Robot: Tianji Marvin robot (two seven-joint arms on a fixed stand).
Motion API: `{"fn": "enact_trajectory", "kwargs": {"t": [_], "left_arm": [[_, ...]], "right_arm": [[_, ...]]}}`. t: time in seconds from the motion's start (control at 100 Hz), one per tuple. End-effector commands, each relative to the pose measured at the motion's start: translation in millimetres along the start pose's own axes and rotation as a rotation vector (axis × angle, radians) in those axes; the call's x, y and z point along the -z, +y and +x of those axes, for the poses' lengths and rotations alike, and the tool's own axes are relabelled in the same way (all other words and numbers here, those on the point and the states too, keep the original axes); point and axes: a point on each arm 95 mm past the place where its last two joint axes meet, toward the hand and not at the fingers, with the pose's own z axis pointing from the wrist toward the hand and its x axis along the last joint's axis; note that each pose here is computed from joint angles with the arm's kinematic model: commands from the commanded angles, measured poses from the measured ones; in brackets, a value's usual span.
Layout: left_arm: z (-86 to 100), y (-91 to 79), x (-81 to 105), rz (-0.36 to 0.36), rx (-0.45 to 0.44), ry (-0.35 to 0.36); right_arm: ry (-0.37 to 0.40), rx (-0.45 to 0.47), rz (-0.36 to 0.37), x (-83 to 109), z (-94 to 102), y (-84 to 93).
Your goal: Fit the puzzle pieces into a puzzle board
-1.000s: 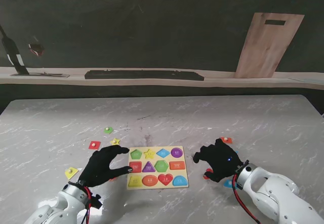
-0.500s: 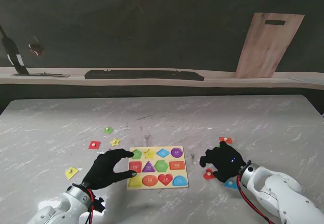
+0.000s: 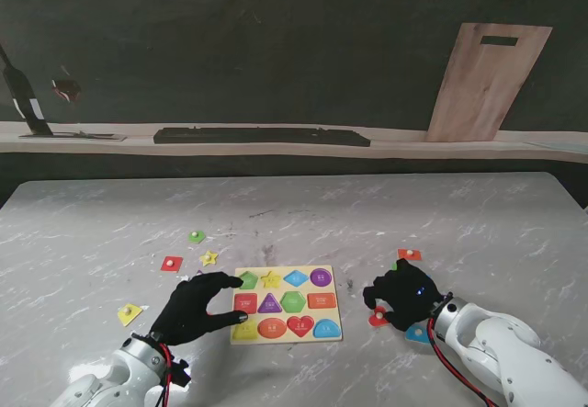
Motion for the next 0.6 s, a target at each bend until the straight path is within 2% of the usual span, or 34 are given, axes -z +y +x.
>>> {"fn": "enact_trajectory", "kwargs": {"t": [0.0,0.59], "left_arm": [[1.5,0.5,0.2,-0.005,0.003,0.002],[1.4,0.0,0.7,-0.003,-0.001,-0.006]], "right_arm": [[0.011,0.001,0.001,-0.1,2.7,-1.2],[0.008,-0.053,0.044,-6.3,9.5,-18.4]]}}
